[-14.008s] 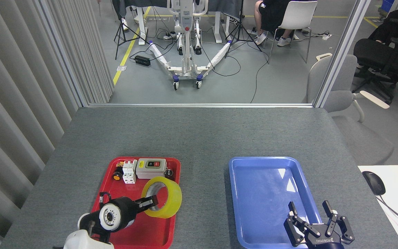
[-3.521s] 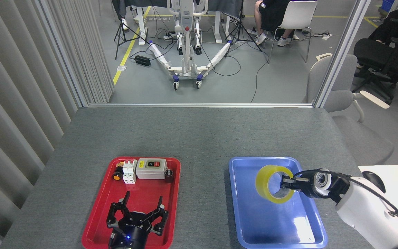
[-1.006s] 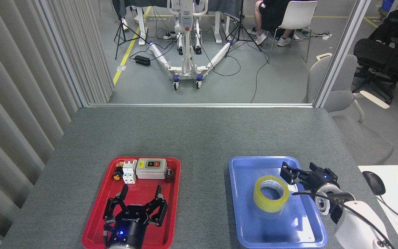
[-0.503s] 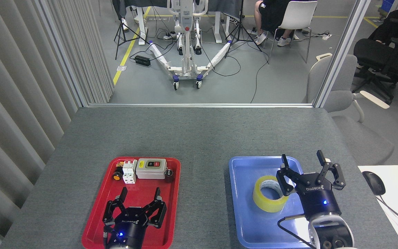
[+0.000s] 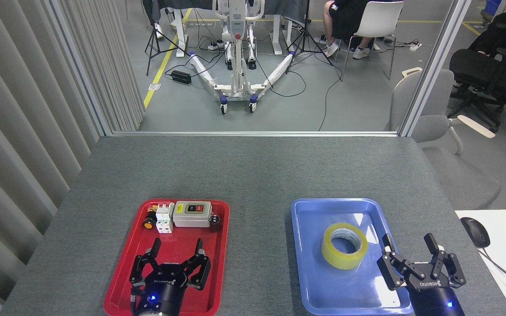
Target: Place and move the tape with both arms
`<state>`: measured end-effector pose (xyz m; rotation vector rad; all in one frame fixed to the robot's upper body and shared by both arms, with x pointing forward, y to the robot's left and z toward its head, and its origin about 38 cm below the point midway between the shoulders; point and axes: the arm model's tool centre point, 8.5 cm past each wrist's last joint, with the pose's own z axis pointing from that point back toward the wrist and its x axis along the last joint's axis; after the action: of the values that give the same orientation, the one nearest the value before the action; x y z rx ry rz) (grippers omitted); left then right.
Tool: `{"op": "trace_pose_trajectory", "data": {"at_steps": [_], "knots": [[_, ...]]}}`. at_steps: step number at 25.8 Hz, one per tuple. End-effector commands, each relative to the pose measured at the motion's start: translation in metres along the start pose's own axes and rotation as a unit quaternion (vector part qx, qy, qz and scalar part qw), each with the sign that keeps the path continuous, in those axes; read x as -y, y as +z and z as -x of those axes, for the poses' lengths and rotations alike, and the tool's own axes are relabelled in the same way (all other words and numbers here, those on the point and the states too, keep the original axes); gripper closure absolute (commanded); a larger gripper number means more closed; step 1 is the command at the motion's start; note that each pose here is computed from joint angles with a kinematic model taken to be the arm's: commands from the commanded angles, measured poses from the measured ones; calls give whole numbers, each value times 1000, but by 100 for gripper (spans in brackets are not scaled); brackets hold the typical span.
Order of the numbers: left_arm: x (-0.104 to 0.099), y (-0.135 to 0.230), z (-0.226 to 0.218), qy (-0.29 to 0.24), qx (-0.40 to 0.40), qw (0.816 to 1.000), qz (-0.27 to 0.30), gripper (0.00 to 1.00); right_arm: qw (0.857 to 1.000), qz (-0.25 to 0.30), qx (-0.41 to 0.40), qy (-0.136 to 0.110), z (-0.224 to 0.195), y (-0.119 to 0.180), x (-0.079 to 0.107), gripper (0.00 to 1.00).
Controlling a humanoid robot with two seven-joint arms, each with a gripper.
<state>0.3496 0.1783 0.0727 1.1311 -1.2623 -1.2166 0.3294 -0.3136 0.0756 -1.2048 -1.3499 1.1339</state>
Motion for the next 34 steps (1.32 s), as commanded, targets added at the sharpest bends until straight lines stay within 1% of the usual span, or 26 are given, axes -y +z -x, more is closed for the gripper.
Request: {"op": "trace_pose_trajectory", "data": {"at_steps": [1, 3, 4, 6, 7, 10, 12, 13, 18, 20, 23, 25, 26, 28, 29, 32, 34], "knots": [[0, 0, 0, 0, 0, 1000, 0, 0, 999, -27, -44, 10, 12, 0, -5, 0], [0, 0, 0, 1, 0, 1000, 0, 0, 998, -36, -40, 24, 7, 1, -9, 0], [-1, 0, 0, 1, 0, 1000, -1, 0, 998, -39, -38, 35, 6, 1, -10, 0], [-1, 0, 0, 1, 0, 1000, -1, 0, 997, -51, -39, 51, 3, 6, -17, 0], [-1, 0, 0, 1, 0, 1000, -1, 0, 996, -56, -40, 53, 5, 9, -21, 0], [3, 3, 0, 0, -1, 1000, 4, 0, 996, -60, -39, 50, 10, 8, -22, 0], [5, 5, 1, 0, -1, 1000, 7, 0, 996, -58, -35, 49, 6, 5, -22, 0], [5, 5, 1, 0, -1, 1000, 7, 0, 996, -58, -35, 50, 7, 5, -22, 0], [4, 5, 0, -1, 0, 1000, 6, 0, 997, -54, -40, 37, 4, 4, -22, 0], [5, 5, 1, -1, -1, 1000, 7, 0, 997, -53, -44, 39, 7, 4, -21, 0], [5, 5, 1, -1, -1, 1000, 7, 0, 997, -55, -43, 41, 7, 7, -22, 0], [6, 6, 2, -3, -1, 1000, 9, 0, 996, -62, -42, 41, 7, 11, -25, 0], [7, 7, 2, -2, -1, 1000, 10, 0, 996, -65, -41, 41, 7, 13, -27, 0], [8, 8, 2, -2, -1, 1000, 11, 0, 995, -81, -39, 36, 5, 27, -37, 0], [8, 8, 2, -2, -2, 1000, 11, 0, 995, -83, -35, 33, 2, 29, -38, 0], [8, 7, 2, -2, -1, 1000, 11, 0, 996, -79, -32, 26, 1, 28, -36, 0], [8, 8, 2, -2, -2, 1000, 11, 0, 996, -78, -27, 33, 4, 27, -34, 0]]}}
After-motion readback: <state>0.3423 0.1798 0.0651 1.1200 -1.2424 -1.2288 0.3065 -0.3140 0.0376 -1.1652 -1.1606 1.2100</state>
